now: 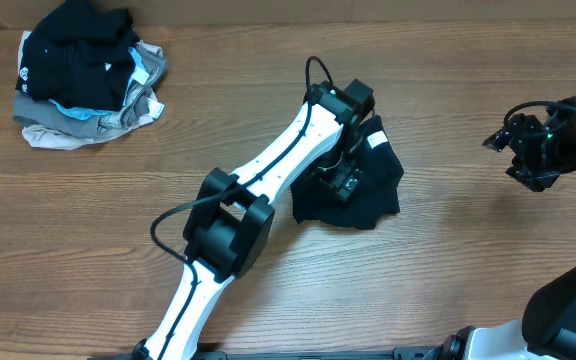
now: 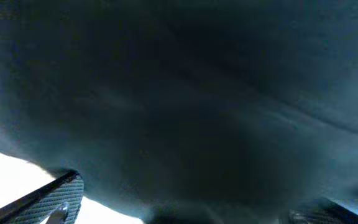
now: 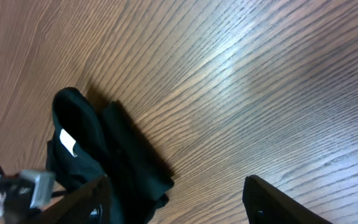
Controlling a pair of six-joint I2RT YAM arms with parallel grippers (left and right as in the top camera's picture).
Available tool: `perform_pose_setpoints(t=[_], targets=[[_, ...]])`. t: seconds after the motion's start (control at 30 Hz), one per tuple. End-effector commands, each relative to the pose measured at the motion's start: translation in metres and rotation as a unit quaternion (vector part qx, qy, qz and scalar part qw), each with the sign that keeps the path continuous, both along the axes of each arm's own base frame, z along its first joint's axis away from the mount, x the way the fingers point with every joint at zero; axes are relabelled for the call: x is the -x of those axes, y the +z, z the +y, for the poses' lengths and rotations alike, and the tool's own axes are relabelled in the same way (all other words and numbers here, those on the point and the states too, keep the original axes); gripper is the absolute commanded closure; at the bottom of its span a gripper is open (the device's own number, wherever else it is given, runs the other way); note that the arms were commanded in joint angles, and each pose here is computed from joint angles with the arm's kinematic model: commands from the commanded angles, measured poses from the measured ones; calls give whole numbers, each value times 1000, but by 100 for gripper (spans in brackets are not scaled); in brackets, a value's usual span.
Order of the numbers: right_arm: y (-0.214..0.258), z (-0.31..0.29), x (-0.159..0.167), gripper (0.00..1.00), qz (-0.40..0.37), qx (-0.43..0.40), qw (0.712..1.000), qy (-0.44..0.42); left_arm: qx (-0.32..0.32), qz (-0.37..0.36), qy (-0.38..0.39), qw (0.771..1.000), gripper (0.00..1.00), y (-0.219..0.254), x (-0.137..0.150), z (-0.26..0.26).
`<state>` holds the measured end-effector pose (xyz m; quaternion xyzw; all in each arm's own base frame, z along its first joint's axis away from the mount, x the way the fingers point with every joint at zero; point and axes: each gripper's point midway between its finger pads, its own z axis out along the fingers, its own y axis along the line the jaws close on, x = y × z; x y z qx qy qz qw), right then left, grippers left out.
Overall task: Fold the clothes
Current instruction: 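Grasp the folded black shirt bundle with the left gripper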
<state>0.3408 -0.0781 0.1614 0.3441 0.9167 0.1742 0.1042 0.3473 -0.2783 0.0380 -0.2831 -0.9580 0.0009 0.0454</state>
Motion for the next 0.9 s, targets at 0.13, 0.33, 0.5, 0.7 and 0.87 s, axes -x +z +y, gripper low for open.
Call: perform_pose_setpoints(t=[0.13, 0.33, 0.5, 0.7, 0.87], targets=[[17, 0, -3, 28, -26, 9, 1000, 5, -111, -35, 4, 993, 0, -33, -45, 71], [17, 0, -3, 27, -26, 9, 1000, 5, -108, -85, 28, 990, 0, -36, -92, 108], [17, 0, -4, 26, -28, 10, 1000, 5, -93, -113, 23, 989, 0, -24, -121, 127], [17, -1, -6, 24, -32, 11, 999, 5, -46, -148, 27, 988, 0, 55, -133, 110], [17, -1, -6, 23, -31, 11, 999, 5, 66, -180, -1, 981, 0, 116, -128, 56]])
